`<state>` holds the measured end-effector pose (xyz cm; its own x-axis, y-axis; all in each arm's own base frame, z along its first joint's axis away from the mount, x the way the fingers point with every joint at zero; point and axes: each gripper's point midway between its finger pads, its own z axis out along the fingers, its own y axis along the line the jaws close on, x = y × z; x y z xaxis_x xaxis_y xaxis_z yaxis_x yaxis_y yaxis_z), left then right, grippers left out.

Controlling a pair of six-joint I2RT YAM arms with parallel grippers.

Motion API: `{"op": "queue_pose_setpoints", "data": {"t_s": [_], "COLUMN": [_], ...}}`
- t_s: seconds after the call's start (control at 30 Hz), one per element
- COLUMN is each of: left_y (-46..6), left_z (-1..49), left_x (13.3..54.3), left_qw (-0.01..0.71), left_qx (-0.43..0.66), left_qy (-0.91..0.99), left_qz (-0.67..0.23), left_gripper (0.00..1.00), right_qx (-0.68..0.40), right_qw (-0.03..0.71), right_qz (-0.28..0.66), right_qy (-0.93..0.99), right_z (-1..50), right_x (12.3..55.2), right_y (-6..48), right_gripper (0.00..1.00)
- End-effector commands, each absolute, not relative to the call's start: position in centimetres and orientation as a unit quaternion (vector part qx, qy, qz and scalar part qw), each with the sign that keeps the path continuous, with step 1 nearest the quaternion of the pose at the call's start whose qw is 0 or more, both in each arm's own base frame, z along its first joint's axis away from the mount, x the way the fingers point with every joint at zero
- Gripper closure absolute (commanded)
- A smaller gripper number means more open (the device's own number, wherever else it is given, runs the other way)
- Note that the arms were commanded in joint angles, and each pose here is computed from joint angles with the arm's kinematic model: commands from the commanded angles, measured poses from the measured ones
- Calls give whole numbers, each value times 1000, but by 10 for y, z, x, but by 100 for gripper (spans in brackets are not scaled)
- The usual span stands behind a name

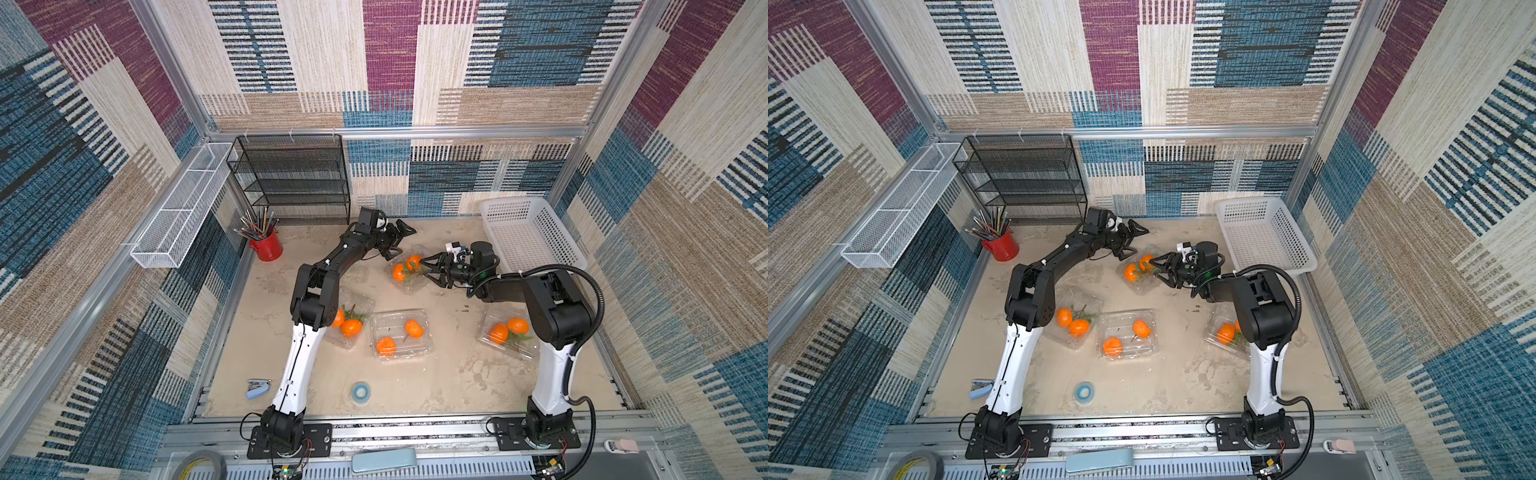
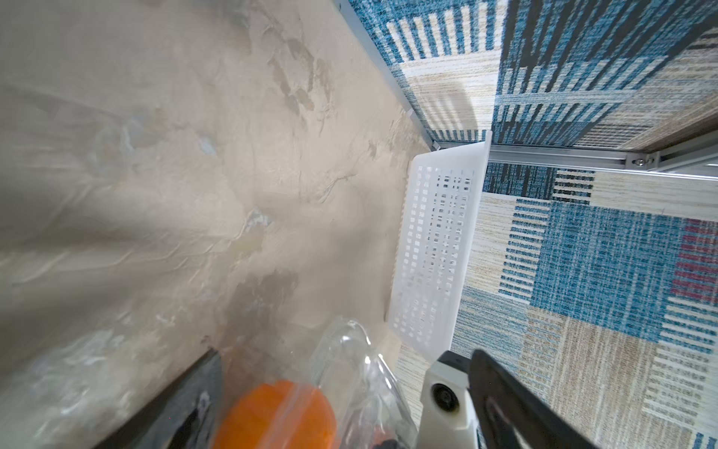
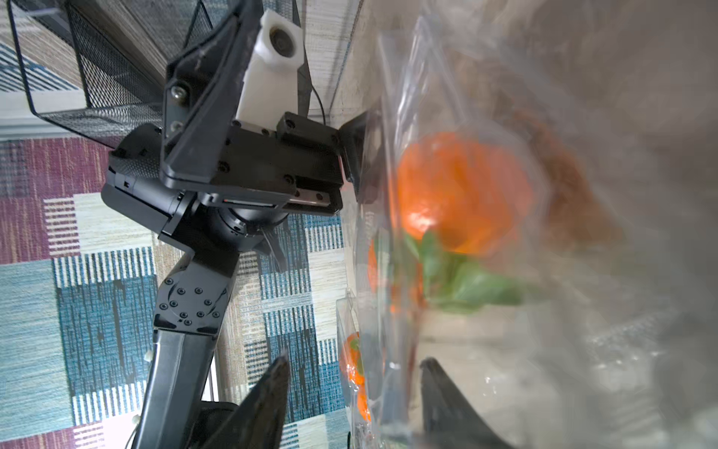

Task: Take oranges out of containers
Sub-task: Open the packing box at the center of the board.

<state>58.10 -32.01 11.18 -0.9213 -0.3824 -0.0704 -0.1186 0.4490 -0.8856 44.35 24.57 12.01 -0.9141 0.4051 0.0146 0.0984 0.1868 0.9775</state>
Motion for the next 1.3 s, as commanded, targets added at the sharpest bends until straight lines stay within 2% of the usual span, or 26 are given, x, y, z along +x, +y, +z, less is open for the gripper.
{"op": "queue_pose_setpoints", "data": {"t_s": [0.0, 0.13, 0.37, 0.67, 0.97, 1.27], "left_y": [-305, -285, -258, -251, -257, -278], "left_z": [111, 120, 128, 110, 104, 100], "left_x": [581, 580, 548, 517, 513, 518], "left_qw": [116, 118, 105, 69, 61, 54], "left_qx": [-147, -148, -149, -173, -179, -171], "left_qy": [852, 859, 876, 881, 880, 877], "left_qz": [-489, -476, -446, -434, -437, -445], "left_gripper": [1, 1, 1, 1, 1, 1], "right_qx": [183, 216, 240, 257, 270, 219], "right_qw": [146, 155, 169, 176, 181, 168], "right_qz": [641, 647, 638, 621, 619, 633], "right_qy": [731, 714, 711, 719, 715, 723], "right_z": [143, 141, 135, 124, 117, 122], "right_x": [450, 454, 466, 468, 469, 464], "right_y": [245, 240, 237, 244, 246, 266], "right_gripper": [49, 58, 62, 64, 65, 65]}}
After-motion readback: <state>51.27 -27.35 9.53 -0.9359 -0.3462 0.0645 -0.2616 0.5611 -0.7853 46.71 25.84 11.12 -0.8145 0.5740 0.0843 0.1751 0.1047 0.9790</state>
